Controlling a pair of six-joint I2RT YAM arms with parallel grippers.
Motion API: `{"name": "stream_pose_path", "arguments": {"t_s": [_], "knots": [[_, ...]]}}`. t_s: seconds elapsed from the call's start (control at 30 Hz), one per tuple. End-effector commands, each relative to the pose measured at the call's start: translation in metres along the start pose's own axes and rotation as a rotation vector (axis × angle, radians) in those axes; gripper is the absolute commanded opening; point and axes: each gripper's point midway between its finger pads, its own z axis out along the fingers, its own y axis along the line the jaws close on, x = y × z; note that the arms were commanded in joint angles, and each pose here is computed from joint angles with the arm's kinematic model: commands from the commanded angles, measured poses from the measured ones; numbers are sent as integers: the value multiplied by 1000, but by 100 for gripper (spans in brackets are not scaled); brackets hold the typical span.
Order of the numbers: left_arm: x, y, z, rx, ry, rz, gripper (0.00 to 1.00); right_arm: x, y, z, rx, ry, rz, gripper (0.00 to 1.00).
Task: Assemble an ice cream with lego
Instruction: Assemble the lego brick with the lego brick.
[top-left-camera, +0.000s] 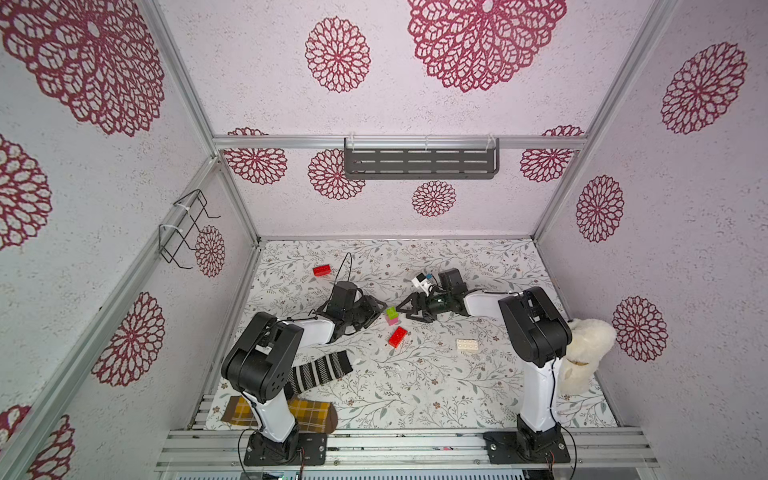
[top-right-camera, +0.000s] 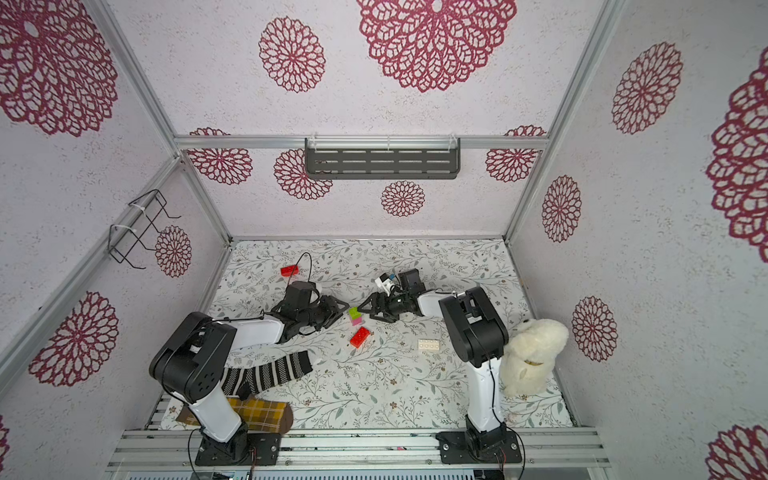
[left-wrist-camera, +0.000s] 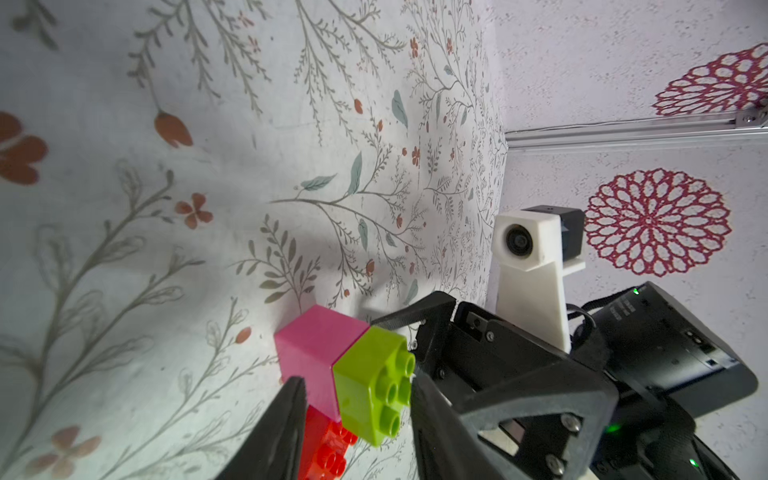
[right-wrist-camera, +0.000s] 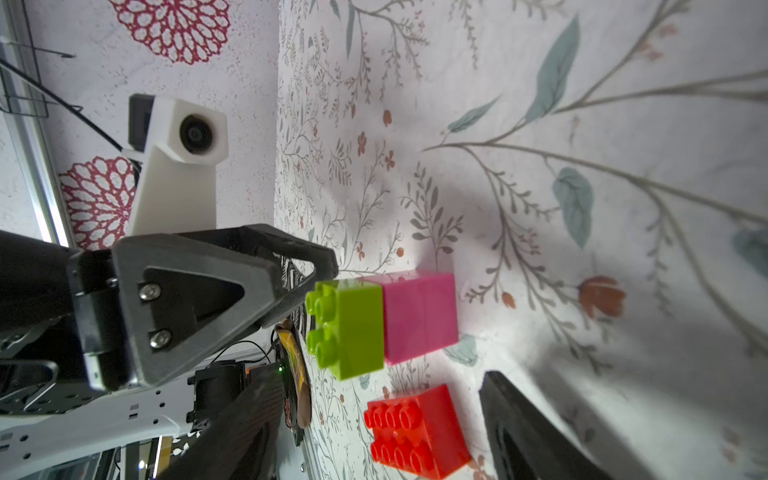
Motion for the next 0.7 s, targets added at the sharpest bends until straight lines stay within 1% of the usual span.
{"name": "stream_pose_path", "arguments": {"t_s": [0.0, 0.27, 0.53, 0.67], "knots": [[-4, -20, 0, 67, 9, 18, 45, -14, 15, -1, -52, -18, -20, 75], [0, -15, 3, 72, 25, 5, 42, -16, 19, 3, -89, -14, -16, 73], [8, 5, 11, -5, 65, -3, 38, -12, 9, 13, -52, 9, 0, 67], [10, 15, 15, -43, 77, -2, 38, -8, 3, 19, -31, 21, 7, 65]]}}
